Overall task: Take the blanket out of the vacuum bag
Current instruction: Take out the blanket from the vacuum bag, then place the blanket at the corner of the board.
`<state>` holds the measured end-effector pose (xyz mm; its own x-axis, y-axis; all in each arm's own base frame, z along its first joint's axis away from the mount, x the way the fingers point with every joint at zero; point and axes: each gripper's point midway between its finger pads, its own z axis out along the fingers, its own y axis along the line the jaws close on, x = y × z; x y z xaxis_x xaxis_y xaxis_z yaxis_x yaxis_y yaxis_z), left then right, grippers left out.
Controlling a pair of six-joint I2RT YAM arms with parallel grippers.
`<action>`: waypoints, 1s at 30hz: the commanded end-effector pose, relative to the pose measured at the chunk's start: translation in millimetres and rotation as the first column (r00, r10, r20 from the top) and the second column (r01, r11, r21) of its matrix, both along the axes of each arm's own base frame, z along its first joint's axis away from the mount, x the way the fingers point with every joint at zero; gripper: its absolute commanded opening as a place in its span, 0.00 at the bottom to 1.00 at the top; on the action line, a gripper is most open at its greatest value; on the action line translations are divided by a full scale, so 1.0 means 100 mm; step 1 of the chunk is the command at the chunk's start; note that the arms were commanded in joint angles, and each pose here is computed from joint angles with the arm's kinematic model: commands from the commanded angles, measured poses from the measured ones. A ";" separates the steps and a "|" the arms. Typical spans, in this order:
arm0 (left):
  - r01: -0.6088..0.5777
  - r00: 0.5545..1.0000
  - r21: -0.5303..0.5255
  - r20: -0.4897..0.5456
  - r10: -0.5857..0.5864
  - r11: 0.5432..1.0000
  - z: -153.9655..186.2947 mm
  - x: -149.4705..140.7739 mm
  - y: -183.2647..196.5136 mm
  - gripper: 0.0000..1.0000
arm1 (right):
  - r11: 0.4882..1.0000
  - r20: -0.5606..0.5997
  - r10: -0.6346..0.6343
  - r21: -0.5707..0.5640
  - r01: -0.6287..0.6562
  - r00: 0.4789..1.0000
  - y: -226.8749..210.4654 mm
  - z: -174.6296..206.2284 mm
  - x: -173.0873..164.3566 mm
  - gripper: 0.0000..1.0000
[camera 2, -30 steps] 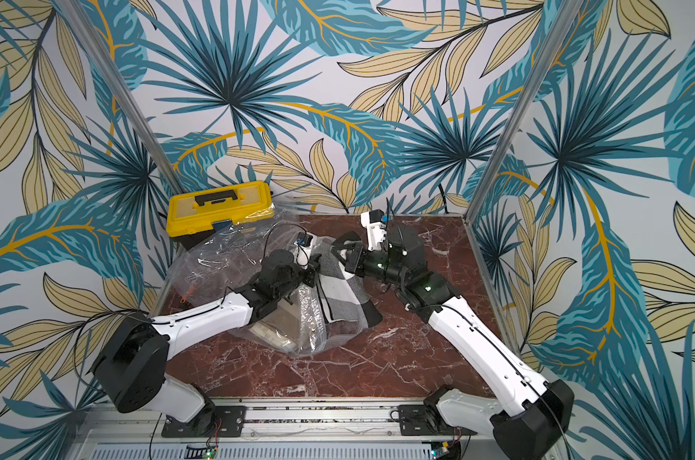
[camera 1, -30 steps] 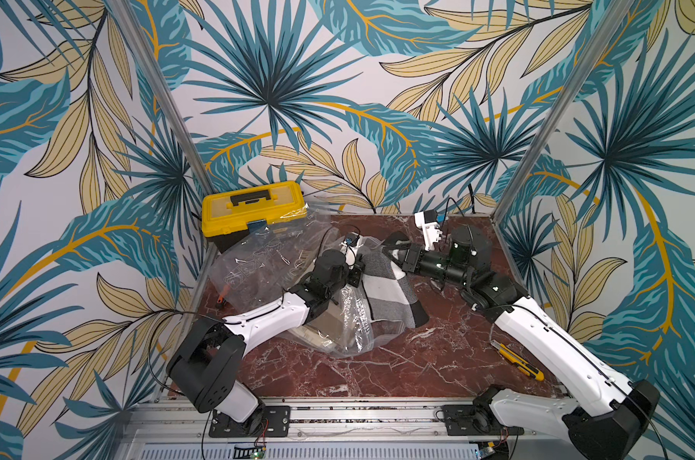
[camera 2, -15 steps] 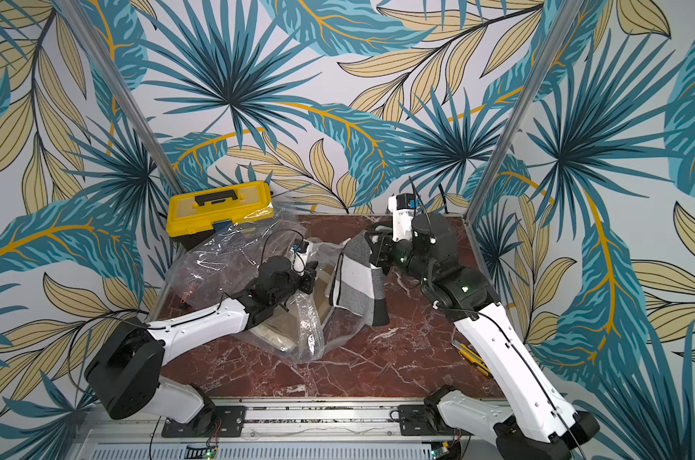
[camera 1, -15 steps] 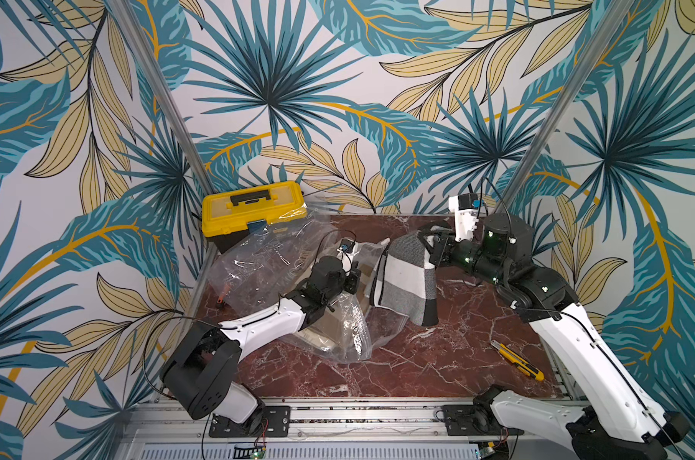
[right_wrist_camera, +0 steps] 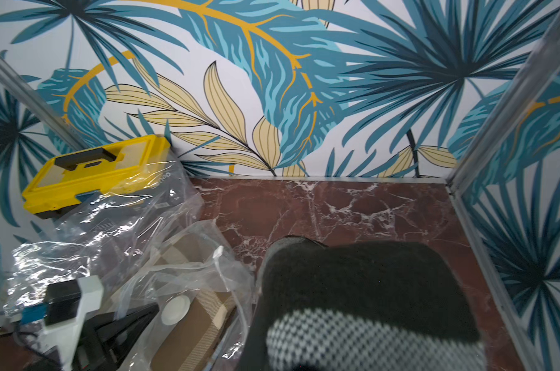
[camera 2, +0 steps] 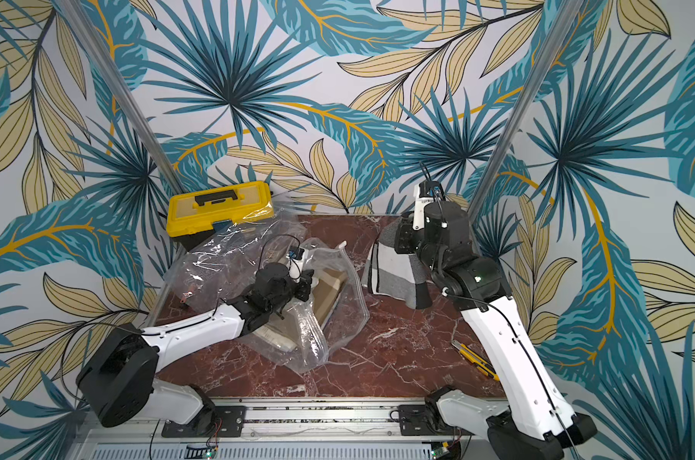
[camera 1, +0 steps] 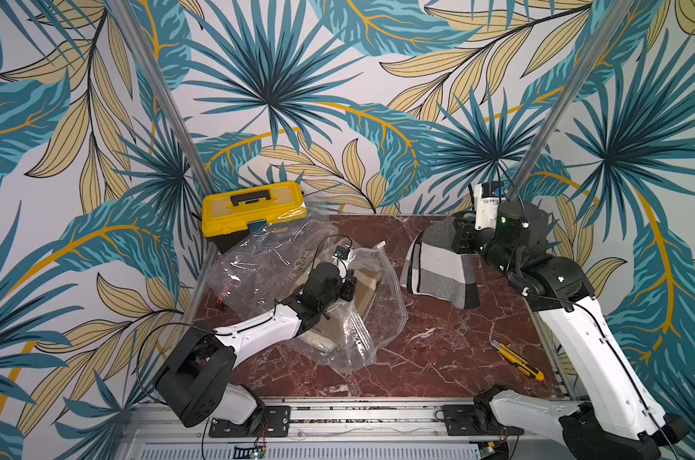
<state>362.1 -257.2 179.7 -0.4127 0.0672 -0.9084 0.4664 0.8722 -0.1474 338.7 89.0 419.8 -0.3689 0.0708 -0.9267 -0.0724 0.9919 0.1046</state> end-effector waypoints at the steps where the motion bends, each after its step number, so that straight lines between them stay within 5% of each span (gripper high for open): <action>1: -0.006 0.999 0.014 -0.032 0.007 1.000 -0.05 -0.07 0.08 0.00 | 0.992 0.096 -0.100 -0.067 0.107 0.990 -0.20 0.19 0.18 0.00; 19: -0.025 0.998 0.019 -0.052 0.025 1.000 -0.15 -0.07 0.11 0.00 | 0.971 0.043 -0.227 -0.068 0.230 0.973 -0.33 -0.30 1.55 0.00; 26: -0.027 0.998 0.034 -0.060 0.029 0.999 -0.21 -0.01 0.08 0.00 | 0.963 0.063 -0.269 -0.011 0.270 0.961 -0.39 -0.22 2.08 0.00; 30: -0.026 0.998 -0.002 -0.054 0.026 1.000 -0.14 -0.01 0.05 0.00 | 0.923 0.020 -0.381 -0.039 0.382 0.924 -0.71 -0.62 2.26 0.00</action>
